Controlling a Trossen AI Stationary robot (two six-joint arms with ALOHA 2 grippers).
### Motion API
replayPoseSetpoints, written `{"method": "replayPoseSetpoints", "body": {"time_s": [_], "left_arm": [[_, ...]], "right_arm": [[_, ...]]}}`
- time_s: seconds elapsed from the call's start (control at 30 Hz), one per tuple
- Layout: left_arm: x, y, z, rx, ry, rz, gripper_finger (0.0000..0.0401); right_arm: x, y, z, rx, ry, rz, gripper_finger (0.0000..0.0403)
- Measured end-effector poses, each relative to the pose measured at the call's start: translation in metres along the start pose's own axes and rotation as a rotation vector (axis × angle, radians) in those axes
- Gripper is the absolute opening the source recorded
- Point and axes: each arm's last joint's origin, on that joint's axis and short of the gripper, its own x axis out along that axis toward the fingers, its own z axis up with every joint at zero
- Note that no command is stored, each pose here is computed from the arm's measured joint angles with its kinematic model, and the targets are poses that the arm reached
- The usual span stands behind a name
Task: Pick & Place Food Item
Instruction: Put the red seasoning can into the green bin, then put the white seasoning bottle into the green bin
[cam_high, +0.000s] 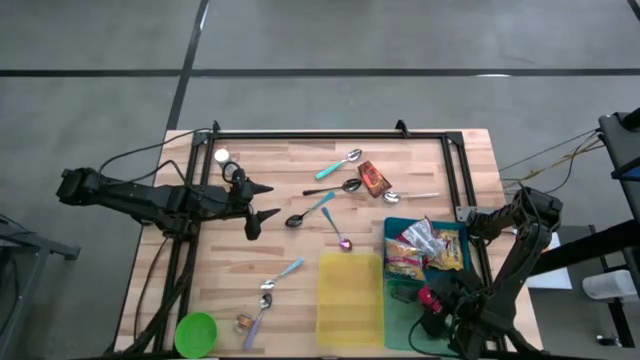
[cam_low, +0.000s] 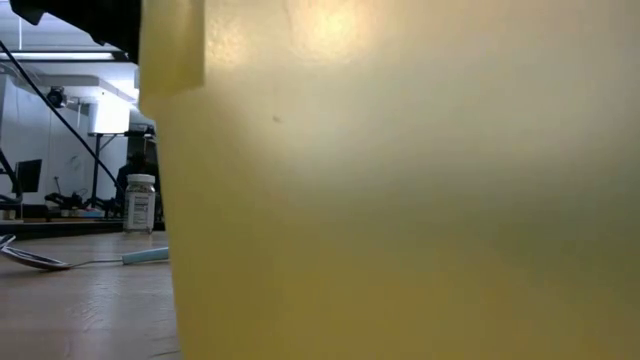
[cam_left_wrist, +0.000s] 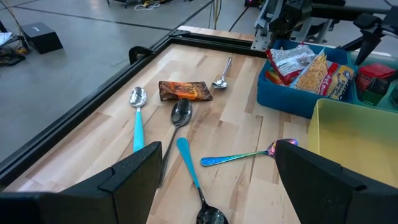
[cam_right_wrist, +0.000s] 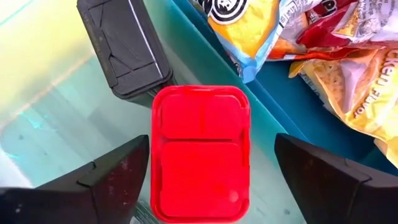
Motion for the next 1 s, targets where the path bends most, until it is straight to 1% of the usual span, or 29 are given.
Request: {"method": "replayPoseSetpoints", "body": {"time_s": [0.17,0.37,0.47,0.63,0.8,1.0], "left_arm": [[0.0,0.0,0.0,0.0,0.0,0.0,0.0315],[0.0,0.0,0.0,0.0,0.0,0.0,0.0315],[0.0,0.0,0.0,0.0,0.0,0.0,0.0315],[0.0,0.0,0.0,0.0,0.0,0.0,0.0315],[0.0,0.0,0.0,0.0,0.0,0.0,0.0315],[0.0,0.0,0.0,0.0,0.001,0.0,0.0315]], "right_arm": [[-0.014,0.005,0.003,-0.043,0.031,0.019,0.0345],[-0.038,0.009,0.012,-0.083,0.013,0.013,0.0345],[-0.051,0.009,0.018,-0.067,-0.042,0.016,0.0345],[-0.067,0.0,0.034,-0.093,-0.121,-0.045,0.0345],[-0.079,-0.011,0.054,-0.133,-0.25,0.018,0.0345],[-0.079,-0.031,0.084,-0.186,-0.414,0.05,0.0345]]}}
